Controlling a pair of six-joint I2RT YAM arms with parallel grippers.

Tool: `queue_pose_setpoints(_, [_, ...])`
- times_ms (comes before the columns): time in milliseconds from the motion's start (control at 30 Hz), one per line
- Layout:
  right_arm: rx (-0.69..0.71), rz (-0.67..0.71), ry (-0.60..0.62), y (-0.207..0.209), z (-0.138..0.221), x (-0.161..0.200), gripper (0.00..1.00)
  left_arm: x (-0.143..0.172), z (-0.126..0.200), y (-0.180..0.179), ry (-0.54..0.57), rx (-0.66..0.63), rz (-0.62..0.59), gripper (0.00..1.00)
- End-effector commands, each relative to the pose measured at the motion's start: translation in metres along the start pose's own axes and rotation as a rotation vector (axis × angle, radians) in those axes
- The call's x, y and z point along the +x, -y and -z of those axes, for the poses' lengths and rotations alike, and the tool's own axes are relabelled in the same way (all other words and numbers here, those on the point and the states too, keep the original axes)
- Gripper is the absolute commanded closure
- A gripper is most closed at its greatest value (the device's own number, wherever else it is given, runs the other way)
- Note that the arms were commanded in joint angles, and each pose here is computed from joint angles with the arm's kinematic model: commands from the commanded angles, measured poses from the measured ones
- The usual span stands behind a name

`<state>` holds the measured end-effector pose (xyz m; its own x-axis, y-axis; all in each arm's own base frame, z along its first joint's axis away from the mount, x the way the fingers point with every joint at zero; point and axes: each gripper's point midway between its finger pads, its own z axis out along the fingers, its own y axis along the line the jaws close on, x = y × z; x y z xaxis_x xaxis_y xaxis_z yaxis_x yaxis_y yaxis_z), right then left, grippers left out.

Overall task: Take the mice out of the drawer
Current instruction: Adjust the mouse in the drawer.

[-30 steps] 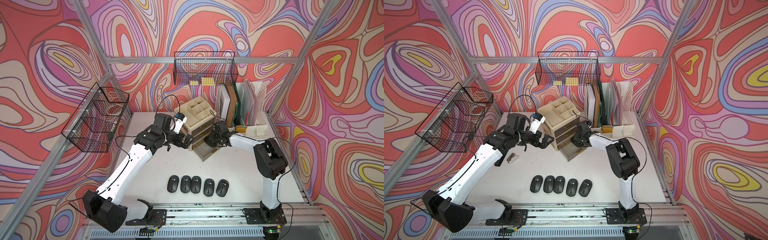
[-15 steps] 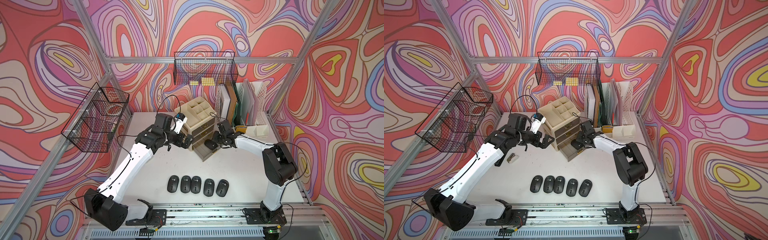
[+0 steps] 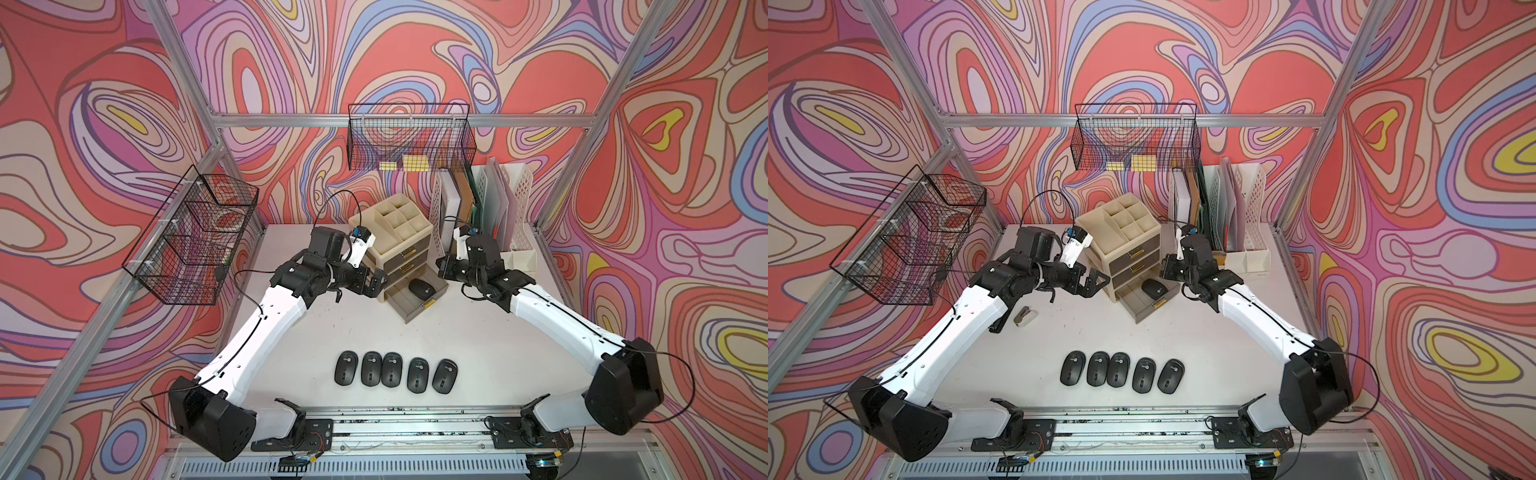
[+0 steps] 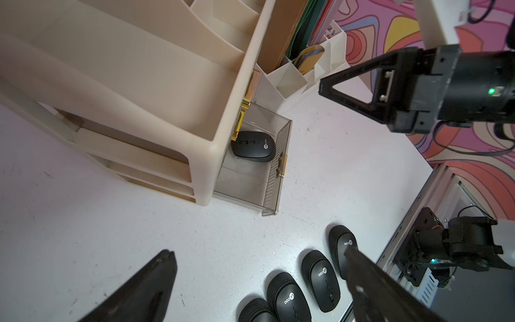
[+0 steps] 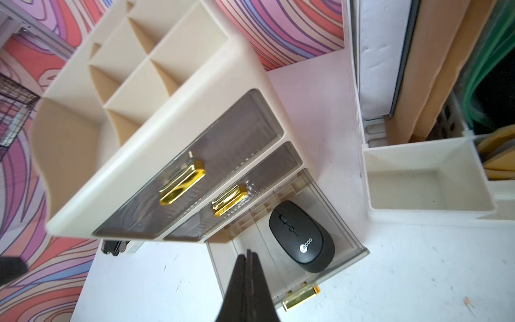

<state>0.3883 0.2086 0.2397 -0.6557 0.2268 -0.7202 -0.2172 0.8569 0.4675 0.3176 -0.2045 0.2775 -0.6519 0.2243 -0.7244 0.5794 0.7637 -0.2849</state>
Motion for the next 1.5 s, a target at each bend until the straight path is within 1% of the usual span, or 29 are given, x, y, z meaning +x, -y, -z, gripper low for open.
queue_pose_setpoints(0, [-0.039, 0.07, 0.004, -0.009, 0.027, 0.002, 0.94, -0.009, 0.008, 0.007, 0.026, 0.027, 0.005, 0.02])
queue_pose_setpoints(33, [-0.046, 0.078, 0.009, -0.011, 0.035, 0.001, 0.91, -0.009, 0.007, 0.007, 0.025, 0.029, 0.007, 0.02])
queue_pose_setpoints(67, [-0.055, 0.089, 0.012, -0.013, 0.044, 0.001, 0.85, -0.009, 0.007, 0.007, 0.025, 0.03, 0.006, 0.02])
queue_pose_setpoints(100, [-0.064, 0.097, 0.014, -0.015, 0.05, 0.0, 0.77, -0.009, 0.007, 0.008, 0.023, 0.033, 0.007, 0.02])
queue_pose_setpoints(167, [-0.091, 0.115, 0.009, -0.021, 0.066, 0.004, 0.54, -0.01, 0.007, 0.008, 0.021, 0.036, 0.01, 0.02])
queue_pose_setpoints(267, [-0.12, 0.13, -0.013, -0.025, 0.085, 0.012, 0.28, -0.01, 0.006, 0.009, 0.017, 0.035, 0.009, 0.02])
queue_pose_setpoints(333, [-0.137, 0.137, -0.033, -0.026, 0.097, 0.02, 0.14, -0.011, 0.005, 0.009, 0.013, 0.028, 0.006, 0.02])
queue_pose_setpoints(367, [-0.146, 0.14, -0.044, -0.027, 0.104, 0.025, 0.05, -0.011, 0.004, 0.01, 0.009, 0.026, 0.002, 0.03])
queue_pose_setpoints(400, [-0.149, 0.141, -0.051, -0.027, 0.11, 0.028, 0.02, -0.011, 0.004, 0.01, 0.006, 0.021, -0.001, 0.03])
queue_pose_setpoints(533, [-0.148, 0.154, -0.076, -0.025, 0.139, 0.041, 0.02, -0.009, -0.005, 0.018, -0.02, 0.004, -0.02, 0.06])
queue_pose_setpoints(667, [-0.134, 0.174, -0.083, -0.022, 0.164, 0.048, 0.02, -0.006, -0.021, 0.028, -0.048, 0.013, -0.013, 0.17])
queue_pose_setpoints(833, [-0.101, 0.198, -0.115, -0.013, 0.183, 0.061, 0.02, -0.005, -0.046, 0.043, -0.076, 0.022, -0.044, 0.32])
queue_pose_setpoints(933, [-0.09, 0.211, -0.105, -0.007, 0.192, 0.069, 0.02, -0.006, -0.061, 0.051, -0.093, 0.026, -0.057, 0.45])
queue_pose_setpoints(1000, [-0.081, 0.215, -0.08, -0.003, 0.196, 0.07, 0.02, -0.006, -0.072, 0.054, -0.106, 0.036, -0.055, 0.5])
queue_pose_setpoints(1100, [-0.078, 0.224, -0.048, 0.001, 0.203, 0.073, 0.02, -0.004, -0.09, 0.057, -0.129, 0.047, -0.057, 0.64])
queue_pose_setpoints(1200, [-0.054, 0.233, -0.018, 0.008, 0.205, 0.074, 0.02, -0.003, -0.107, 0.06, -0.162, 0.038, -0.083, 0.8])
queue_pose_setpoints(1267, [-0.059, 0.231, -0.009, 0.009, 0.207, 0.076, 0.02, -0.002, -0.118, 0.062, -0.182, 0.024, -0.116, 0.94])
queue_pose_setpoints(1300, [-0.056, 0.227, -0.008, 0.011, 0.206, 0.078, 0.02, -0.002, -0.123, 0.062, -0.193, 0.015, -0.127, 0.99])
queue_pose_setpoints(1467, [-0.032, 0.207, 0.025, 0.021, 0.208, 0.086, 0.02, -0.004, -0.147, 0.054, -0.233, -0.025, -0.171, 1.0])
